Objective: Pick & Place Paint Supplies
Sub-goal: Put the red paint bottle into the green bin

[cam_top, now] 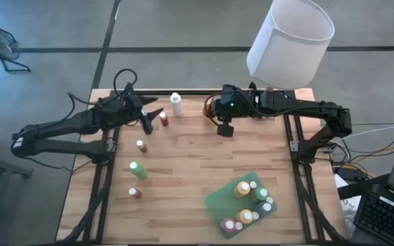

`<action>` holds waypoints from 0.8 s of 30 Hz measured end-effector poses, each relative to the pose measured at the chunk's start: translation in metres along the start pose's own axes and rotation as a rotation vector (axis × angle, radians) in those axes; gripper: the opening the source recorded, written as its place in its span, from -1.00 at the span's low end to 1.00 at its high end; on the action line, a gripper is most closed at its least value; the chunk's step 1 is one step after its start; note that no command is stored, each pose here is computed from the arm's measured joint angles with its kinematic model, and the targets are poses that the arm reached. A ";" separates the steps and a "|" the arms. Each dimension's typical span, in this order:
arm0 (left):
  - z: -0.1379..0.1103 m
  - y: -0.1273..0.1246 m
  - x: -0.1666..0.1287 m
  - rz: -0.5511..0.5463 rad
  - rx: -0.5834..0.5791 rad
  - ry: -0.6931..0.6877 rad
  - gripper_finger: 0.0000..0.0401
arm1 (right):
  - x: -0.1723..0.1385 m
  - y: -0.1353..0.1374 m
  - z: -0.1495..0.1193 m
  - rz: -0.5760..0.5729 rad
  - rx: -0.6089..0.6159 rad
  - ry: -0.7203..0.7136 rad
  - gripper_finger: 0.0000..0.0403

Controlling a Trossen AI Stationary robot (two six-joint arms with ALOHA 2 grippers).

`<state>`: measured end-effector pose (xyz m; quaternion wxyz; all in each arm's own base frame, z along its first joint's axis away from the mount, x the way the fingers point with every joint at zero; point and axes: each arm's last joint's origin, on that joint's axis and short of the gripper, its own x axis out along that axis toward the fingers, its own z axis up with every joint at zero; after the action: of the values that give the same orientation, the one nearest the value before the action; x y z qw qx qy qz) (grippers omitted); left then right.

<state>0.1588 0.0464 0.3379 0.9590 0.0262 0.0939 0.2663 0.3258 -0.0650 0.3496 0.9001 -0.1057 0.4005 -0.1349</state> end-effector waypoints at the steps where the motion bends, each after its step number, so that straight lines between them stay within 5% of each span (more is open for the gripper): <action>1: -0.001 0.000 0.000 0.000 -0.009 0.008 0.15 | 0.000 -0.001 0.000 -0.002 -0.012 -0.002 -0.73; 10: 0.000 0.000 -0.001 0.002 -0.132 0.087 0.14 | 0.000 -0.001 -0.001 -0.003 -0.125 0.008 -0.69; 24: 0.053 -0.008 -0.028 -0.073 -0.193 0.395 0.12 | 0.002 0.000 -0.004 0.008 -0.029 0.041 -0.41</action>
<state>0.1494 0.0248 0.3937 0.9289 -0.1216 0.2551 0.2392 0.3246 -0.0658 0.3454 0.8907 -0.1144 0.4211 -0.1276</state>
